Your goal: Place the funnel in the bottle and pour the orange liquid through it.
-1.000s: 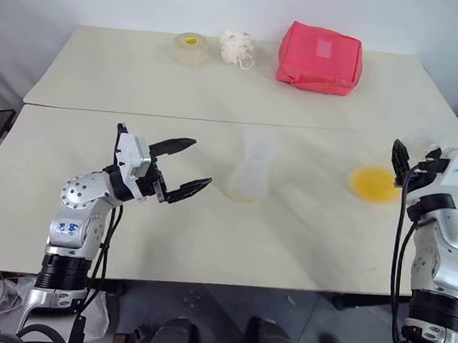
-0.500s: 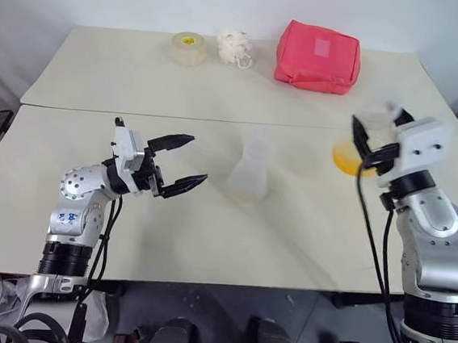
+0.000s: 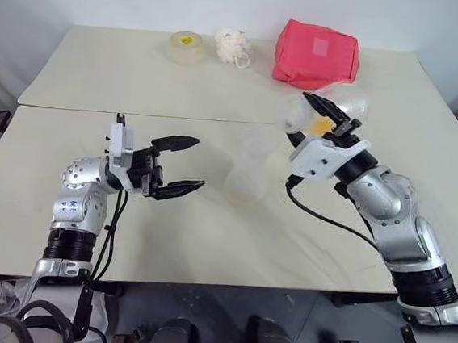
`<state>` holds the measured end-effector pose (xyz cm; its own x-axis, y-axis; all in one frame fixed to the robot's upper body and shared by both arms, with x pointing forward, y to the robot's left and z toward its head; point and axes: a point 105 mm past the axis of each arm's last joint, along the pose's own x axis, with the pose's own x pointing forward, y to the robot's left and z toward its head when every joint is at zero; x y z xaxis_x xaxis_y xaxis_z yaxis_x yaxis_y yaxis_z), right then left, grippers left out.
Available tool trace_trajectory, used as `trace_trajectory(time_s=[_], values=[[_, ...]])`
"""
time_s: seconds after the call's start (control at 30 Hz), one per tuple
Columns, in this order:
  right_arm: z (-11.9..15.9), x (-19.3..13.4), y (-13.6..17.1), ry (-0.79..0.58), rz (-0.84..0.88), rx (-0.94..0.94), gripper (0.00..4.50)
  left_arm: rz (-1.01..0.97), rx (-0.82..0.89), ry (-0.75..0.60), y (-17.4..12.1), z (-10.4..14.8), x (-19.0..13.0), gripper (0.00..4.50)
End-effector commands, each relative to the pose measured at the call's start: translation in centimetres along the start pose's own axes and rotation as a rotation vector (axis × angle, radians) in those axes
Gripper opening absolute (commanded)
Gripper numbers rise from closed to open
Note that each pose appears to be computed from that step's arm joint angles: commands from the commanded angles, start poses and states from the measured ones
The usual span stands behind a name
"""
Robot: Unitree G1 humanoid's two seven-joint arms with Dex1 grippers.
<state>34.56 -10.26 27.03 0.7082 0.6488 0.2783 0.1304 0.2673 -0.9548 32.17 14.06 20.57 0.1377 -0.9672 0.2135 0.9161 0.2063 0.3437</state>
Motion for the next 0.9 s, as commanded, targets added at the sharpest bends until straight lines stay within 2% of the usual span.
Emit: trace_trajectory(time_s=[0.03,0.33,0.9], values=[[1.1,0.4,-1.3,-0.071,-0.023,-0.145,2.45,-0.018,0.037,-0.019,0.3,0.9,-0.3,4.50],[0.8,1.1,-1.8,-0.118,-0.017,-0.376,2.45,-0.026,0.039,-0.031,0.3,0.8,0.2,4.50],[0.8,1.5,-2.6,-0.161,-0.042,-0.502,2.45,-0.019,0.040,-0.040,0.4,0.9,0.3,4.50]])
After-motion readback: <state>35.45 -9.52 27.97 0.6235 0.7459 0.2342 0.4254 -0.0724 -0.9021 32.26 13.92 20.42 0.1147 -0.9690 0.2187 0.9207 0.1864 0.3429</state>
